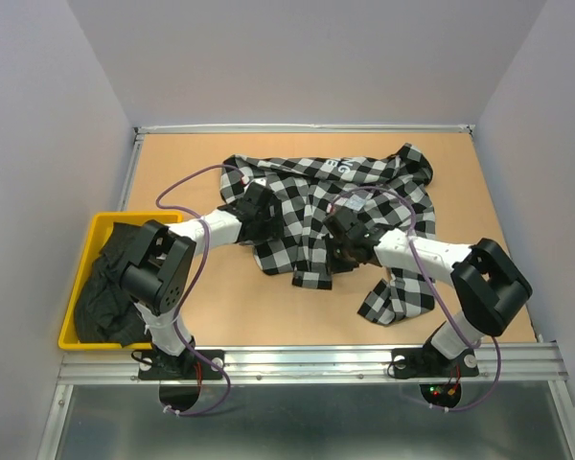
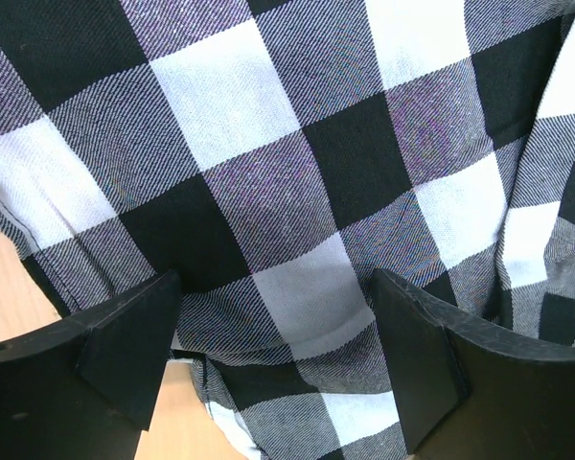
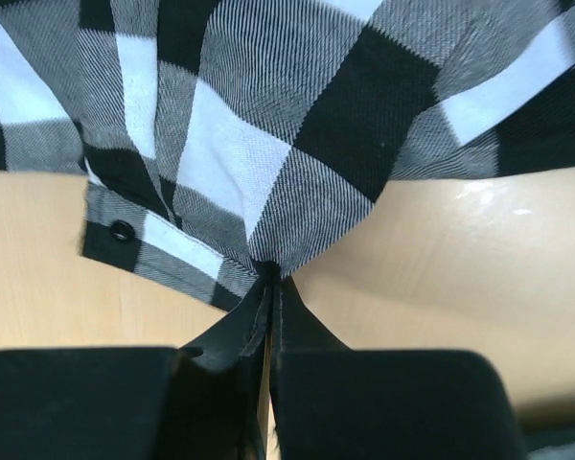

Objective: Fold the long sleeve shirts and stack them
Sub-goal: Flatten the shirt out

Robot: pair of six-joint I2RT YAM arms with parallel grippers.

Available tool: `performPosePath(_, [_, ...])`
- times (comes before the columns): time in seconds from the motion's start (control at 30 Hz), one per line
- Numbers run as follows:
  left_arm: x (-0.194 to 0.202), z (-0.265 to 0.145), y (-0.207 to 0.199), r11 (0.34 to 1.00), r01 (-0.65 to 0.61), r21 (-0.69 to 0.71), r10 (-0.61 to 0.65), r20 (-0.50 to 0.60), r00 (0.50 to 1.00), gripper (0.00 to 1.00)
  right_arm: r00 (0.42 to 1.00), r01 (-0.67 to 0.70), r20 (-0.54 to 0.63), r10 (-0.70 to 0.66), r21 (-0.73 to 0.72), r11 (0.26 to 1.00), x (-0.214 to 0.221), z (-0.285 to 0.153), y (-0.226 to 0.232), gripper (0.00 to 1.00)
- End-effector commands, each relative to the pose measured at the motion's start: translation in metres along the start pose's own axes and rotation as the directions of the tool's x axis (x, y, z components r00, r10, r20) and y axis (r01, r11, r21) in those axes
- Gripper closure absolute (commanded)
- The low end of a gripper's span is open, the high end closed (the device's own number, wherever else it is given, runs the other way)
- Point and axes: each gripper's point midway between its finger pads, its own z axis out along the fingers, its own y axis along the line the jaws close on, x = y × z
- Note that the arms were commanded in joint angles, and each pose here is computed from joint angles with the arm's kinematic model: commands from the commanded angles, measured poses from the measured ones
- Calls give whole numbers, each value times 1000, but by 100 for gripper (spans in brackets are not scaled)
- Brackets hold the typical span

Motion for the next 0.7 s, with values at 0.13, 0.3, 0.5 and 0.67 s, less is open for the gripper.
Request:
performPosePath(0.13, [64, -5, 22, 999, -42, -24, 37, -196, 980, 8, 903, 14, 425, -65, 121, 993, -171, -77, 4, 99])
performPosePath(0.3, [83, -15, 31, 997, -80, -13, 75, -252, 965, 8, 750, -45, 654, -97, 196, 980, -298, -154, -20, 99])
performPosePath(0.5, [101, -32, 32, 995, -90, 44, 99, -301, 949, 8, 617, -96, 770, -160, 275, 957, -399, -194, -47, 99])
performPosePath(0.67, [119, -48, 24, 986, -88, 140, 133, -355, 926, 8, 432, -135, 881, -193, 275, 952, -466, -248, -54, 99])
